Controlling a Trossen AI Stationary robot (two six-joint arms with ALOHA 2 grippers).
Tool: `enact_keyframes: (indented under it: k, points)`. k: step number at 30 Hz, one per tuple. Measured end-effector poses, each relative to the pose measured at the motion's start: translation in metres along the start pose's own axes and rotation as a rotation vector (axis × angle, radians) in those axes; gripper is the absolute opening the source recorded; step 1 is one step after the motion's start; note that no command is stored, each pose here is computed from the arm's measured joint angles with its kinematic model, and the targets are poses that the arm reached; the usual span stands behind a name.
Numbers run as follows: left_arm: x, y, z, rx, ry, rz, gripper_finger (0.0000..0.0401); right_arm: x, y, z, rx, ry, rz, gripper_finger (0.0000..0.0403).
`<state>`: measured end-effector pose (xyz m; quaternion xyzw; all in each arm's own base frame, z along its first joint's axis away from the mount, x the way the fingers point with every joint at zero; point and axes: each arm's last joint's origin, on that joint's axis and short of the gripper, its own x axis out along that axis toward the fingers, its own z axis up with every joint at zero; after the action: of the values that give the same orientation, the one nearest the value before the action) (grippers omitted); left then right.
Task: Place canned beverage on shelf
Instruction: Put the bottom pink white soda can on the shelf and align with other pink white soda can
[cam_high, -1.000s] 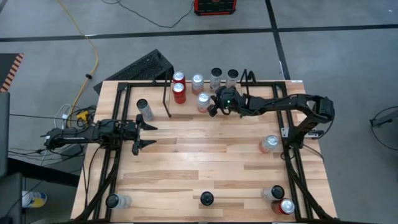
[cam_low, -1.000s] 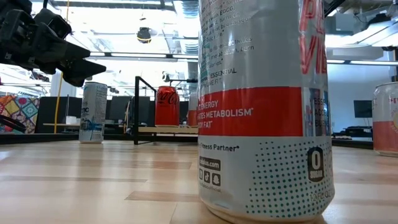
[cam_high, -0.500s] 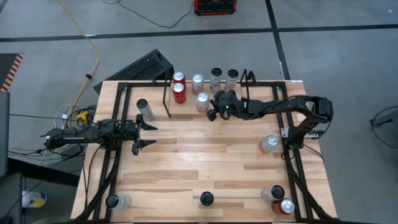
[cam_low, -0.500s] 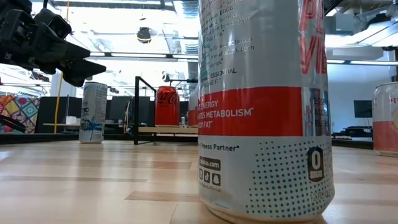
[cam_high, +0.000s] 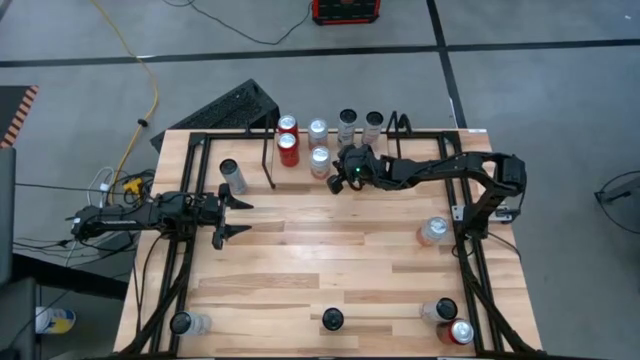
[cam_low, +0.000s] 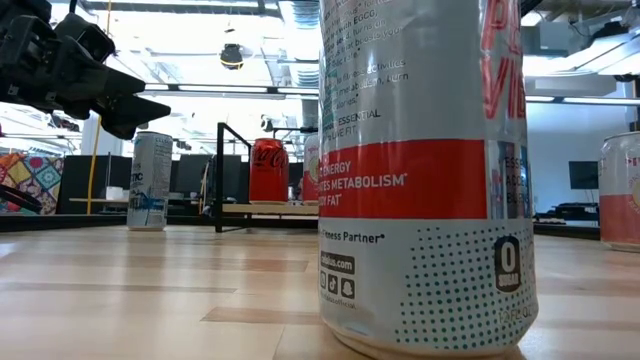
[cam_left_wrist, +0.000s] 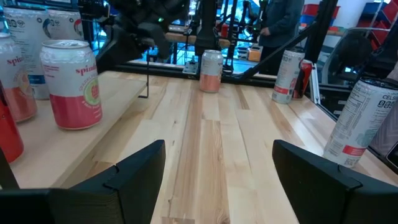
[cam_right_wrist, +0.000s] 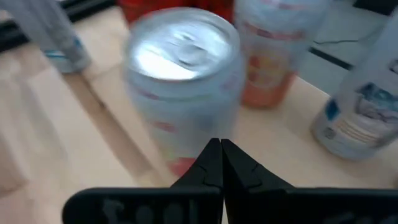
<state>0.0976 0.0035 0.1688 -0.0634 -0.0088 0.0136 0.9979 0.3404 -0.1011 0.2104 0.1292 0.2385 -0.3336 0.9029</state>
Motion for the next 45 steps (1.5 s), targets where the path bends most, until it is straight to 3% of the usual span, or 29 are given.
enact_keyframes:
  k: [7,18,29,42,45]
  points:
    - [0.000,0.000,0.000,0.000,0.000,0.000,0.0282,-0.006,0.019,0.005,-0.020,-0.006,0.064,0.0016]
    - [0.000,0.000,0.000,0.000,0.000,0.000,0.0282,-0.004,0.013,0.008,-0.009,-0.019,0.025,0.0016]
    - [0.000,0.000,0.000,0.000,0.000,0.000,0.0282,0.024,0.014,0.003,0.001,-0.012,0.006,0.0016]
    - [0.000,0.000,0.000,0.000,0.000,0.001,0.0282,0.000,0.046,0.016,0.023,-0.120,0.113,0.0016]
    - [0.000,0.000,0.000,0.000,0.000,0.001,0.0282,-0.006,0.056,0.014,0.032,-0.149,0.079,0.0016]
